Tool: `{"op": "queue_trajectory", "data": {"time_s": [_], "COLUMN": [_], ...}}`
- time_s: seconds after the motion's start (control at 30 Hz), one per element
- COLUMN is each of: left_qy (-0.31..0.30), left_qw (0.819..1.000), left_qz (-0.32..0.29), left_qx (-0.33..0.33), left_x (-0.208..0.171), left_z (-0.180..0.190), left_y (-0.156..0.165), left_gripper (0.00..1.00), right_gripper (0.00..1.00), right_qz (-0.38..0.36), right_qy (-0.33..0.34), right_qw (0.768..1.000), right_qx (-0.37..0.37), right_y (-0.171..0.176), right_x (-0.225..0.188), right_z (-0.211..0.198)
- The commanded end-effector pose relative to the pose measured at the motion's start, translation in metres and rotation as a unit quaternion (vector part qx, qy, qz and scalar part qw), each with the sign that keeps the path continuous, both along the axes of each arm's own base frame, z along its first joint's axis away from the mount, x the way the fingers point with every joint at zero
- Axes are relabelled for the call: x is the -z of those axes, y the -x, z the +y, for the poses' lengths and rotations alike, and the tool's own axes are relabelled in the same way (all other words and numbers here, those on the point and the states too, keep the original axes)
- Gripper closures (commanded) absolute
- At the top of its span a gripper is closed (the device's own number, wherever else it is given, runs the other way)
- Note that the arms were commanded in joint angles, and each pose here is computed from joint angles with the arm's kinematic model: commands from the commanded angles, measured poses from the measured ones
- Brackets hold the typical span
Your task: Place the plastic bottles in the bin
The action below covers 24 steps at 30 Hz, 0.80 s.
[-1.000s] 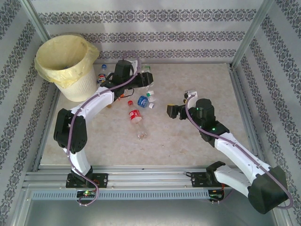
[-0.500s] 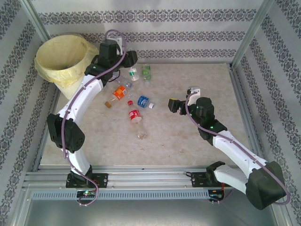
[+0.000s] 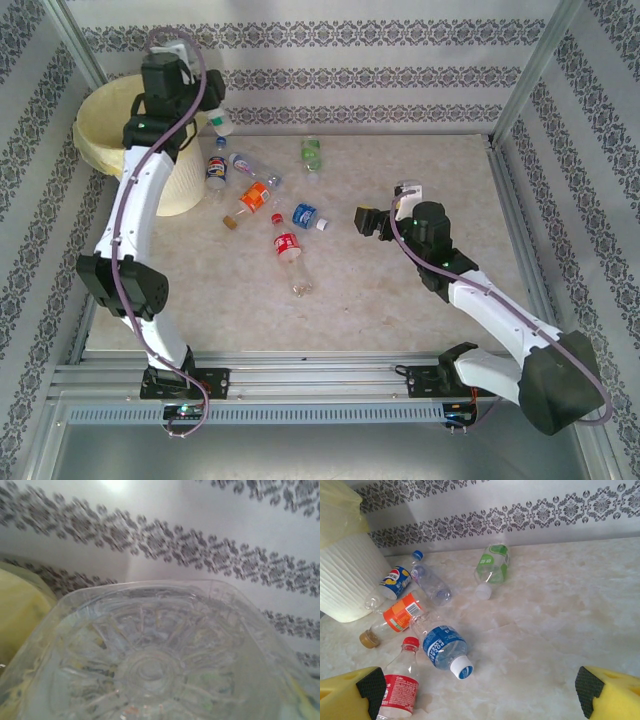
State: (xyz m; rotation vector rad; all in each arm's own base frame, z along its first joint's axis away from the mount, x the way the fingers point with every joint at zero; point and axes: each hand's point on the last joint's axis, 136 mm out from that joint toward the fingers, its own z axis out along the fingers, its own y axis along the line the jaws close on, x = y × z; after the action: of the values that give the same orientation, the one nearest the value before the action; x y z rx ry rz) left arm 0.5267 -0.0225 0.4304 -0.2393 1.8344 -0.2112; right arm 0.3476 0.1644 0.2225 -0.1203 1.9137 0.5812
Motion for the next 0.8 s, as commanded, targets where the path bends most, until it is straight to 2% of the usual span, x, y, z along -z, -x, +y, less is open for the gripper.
{"op": "queue_trajectory", "data": {"time_s": [0.0,0.23,0.57,0.7,0.77], "left_qy": [-0.038,-0.092,-0.197,-0.265,-0.307], "left_qw": [0.997,0.985,0.966,0.950,0.936], "left_qz": [-0.038,-0.051,-0.027,0.003,0.021], "left_qx": [-0.052,-0.136,-0.163,-0.164,-0.168], "left_x": [-0.039,-0.047,-0.038,-0.022,-0.015], "left_z": [0.038,0.105,0.159,0.171,0.178], "left_y": [0.018,0.016,-0.003,-0.013,-0.017], "left_gripper": [0.49,0.49,0.49,0.47,0.47], "right_gripper": [0.02,0.02,0.02,0.02,0.02], "right_qz": [-0.014,-0.015,-0.007,-0.007,-0.006], "right_qy": [-0.019,-0.017,-0.016,-0.018,-0.019], "right_qw": [1.000,1.000,1.000,1.000,1.000], "right_qx": [-0.010,-0.015,-0.018,-0.019,-0.018], "right_y": [-0.006,-0.009,-0.006,-0.006,-0.006], "right_x": [-0.018,-0.022,-0.018,-0.019,-0.019], "right_z": [0.004,0.007,0.007,0.008,0.008]}}
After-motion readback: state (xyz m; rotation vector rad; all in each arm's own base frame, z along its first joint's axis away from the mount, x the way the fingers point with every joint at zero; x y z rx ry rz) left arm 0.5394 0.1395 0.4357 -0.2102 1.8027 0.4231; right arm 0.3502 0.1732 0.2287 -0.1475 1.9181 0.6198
